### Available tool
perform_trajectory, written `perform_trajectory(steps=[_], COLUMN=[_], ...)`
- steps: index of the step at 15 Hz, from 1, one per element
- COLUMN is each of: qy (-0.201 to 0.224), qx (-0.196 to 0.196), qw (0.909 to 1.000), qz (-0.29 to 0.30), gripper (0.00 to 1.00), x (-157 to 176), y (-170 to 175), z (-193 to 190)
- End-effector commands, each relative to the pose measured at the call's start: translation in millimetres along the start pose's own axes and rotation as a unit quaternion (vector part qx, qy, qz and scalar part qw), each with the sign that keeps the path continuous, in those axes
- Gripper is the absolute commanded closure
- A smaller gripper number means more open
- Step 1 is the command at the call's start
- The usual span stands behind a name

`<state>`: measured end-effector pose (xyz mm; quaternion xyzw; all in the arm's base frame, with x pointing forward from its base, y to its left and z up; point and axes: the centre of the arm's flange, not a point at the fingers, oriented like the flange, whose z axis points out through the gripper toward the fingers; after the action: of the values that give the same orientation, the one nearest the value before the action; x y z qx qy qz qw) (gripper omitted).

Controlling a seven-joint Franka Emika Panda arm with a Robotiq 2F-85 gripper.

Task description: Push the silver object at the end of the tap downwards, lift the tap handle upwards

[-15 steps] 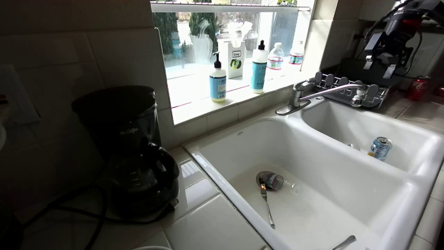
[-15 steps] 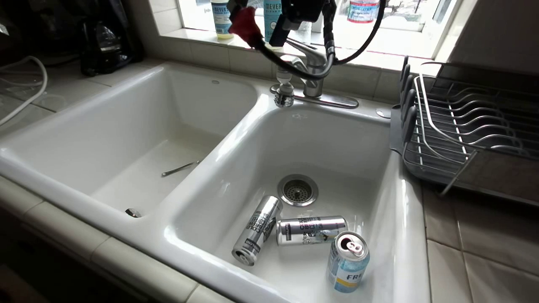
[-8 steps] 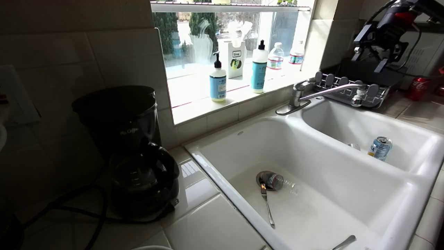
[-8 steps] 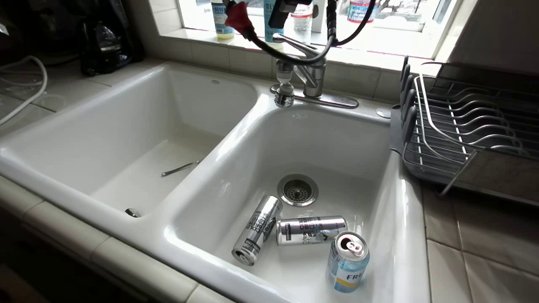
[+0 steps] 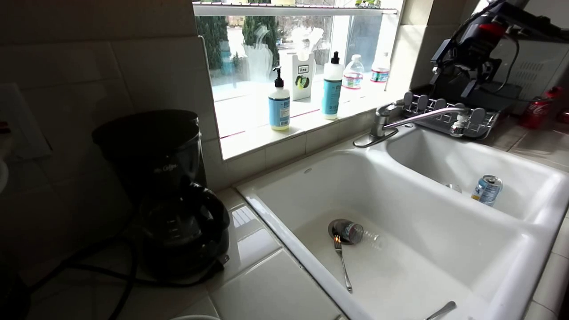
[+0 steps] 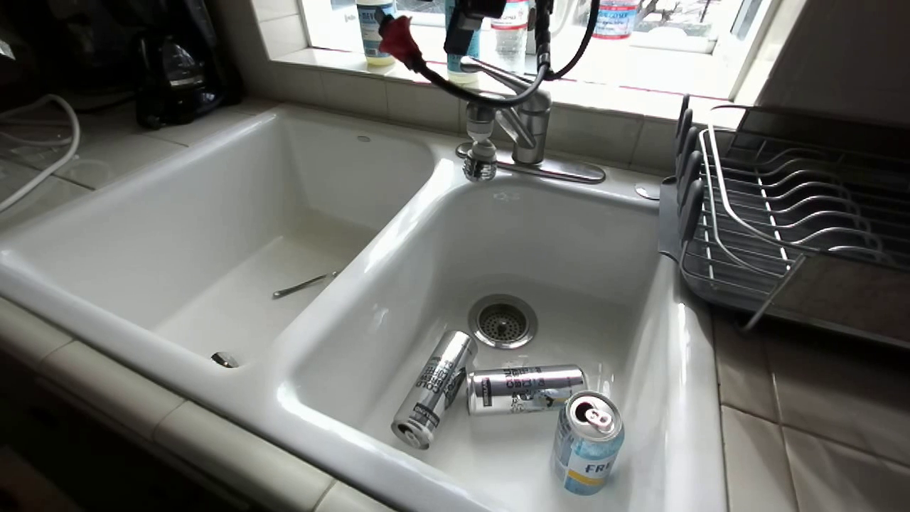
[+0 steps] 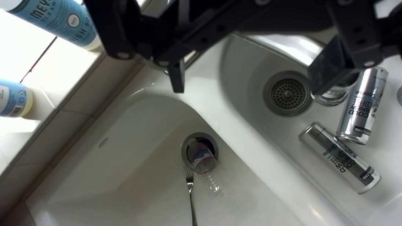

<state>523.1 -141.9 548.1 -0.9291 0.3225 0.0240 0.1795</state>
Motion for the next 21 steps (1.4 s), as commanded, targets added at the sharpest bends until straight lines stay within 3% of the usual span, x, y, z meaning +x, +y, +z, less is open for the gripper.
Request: perform_trajectory(steps=[1, 6, 10, 17, 21], qy=[0.002, 0.009, 0.022, 0.035, 0.039], qx=[0.010, -0.009, -0.028, -0.068, -0.071], qw=[0.9999, 0.9995, 0.9987, 0.9968, 0.9963], qz=[-0.007, -0.029, -0.035, -0.022, -0.031], gripper=[0.00, 0.00, 0.08, 0.07, 0.17], x=[3.4, 21.9, 42.1, 78.3, 83.3], y=[-5.6, -47.8, -75.2, -81.6, -85.5], z=[2.9, 17.2, 29.5, 47.5, 60.9])
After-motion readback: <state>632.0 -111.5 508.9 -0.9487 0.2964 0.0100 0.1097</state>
